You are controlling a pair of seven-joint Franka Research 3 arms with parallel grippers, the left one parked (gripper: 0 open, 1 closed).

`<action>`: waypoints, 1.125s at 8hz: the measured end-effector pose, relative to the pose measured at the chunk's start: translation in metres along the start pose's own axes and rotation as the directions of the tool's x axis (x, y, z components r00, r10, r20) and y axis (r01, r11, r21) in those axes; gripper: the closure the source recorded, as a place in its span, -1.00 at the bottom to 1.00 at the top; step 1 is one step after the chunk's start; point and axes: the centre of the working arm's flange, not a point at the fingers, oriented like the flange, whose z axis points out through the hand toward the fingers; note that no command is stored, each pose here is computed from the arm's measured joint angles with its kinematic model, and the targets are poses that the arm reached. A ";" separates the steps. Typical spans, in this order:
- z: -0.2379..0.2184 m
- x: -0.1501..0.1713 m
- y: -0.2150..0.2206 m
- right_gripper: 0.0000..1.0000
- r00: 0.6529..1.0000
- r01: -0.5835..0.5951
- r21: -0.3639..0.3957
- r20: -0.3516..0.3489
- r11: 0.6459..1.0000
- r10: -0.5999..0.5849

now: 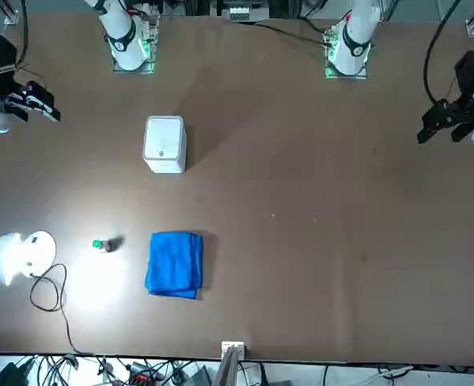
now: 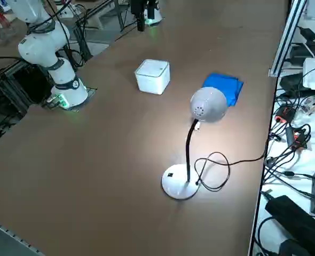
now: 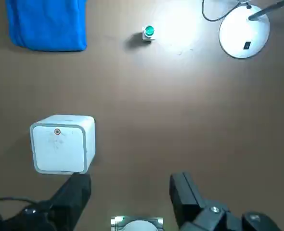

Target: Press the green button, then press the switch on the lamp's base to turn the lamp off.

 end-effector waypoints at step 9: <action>0.000 0.000 0.001 -1.00 1.000 -0.002 0.004 0.001 1.000 0.002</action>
